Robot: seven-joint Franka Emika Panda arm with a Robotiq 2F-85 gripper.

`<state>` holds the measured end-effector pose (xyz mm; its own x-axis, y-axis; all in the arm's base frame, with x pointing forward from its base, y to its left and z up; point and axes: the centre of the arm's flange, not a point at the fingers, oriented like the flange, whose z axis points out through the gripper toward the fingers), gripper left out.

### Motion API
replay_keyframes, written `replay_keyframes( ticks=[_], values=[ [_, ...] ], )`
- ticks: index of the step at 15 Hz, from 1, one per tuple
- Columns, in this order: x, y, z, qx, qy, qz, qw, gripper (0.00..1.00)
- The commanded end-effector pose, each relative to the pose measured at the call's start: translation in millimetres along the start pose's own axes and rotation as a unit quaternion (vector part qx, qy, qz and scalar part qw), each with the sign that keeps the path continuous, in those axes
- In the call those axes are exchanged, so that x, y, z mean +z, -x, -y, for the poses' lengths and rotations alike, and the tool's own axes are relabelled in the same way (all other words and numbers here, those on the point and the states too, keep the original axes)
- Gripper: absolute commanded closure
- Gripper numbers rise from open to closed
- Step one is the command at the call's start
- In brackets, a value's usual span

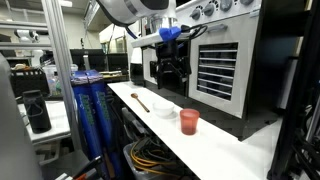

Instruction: Pour the contents of the cup into the bowl

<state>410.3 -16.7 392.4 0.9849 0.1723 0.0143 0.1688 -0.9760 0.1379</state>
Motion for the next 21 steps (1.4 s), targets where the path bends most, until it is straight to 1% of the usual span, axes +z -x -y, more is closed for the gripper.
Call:
replay_keyframes(
  ticks=[1, 4, 7, 8, 11, 14, 18, 21],
  values=[
    [27.0, 38.5, -10.5, -0.043, -0.043, -0.05, 0.9969, 0.0],
    [42.4, 65.6, -27.7, -0.077, -0.079, -0.082, 0.9905, 0.0],
    [51.0, 90.8, -51.1, -0.108, -0.105, -0.1, 0.9835, 0.0],
    [49.5, 93.3, -62.6, -0.118, -0.108, -0.108, 0.9812, 0.0],
    [63.3, 104.3, -97.7, -0.158, -0.108, -0.13, 0.9728, 0.0],
    [77.7, 106.7, -115.6, -0.207, -0.115, -0.147, 0.9604, 0.0],
    [90.5, 103.6, -120.1, -0.265, -0.121, -0.163, 0.9426, 0.0],
    [99.8, 97.7, -120.6, -0.305, -0.122, -0.181, 0.9268, 0.0]
  ],
)
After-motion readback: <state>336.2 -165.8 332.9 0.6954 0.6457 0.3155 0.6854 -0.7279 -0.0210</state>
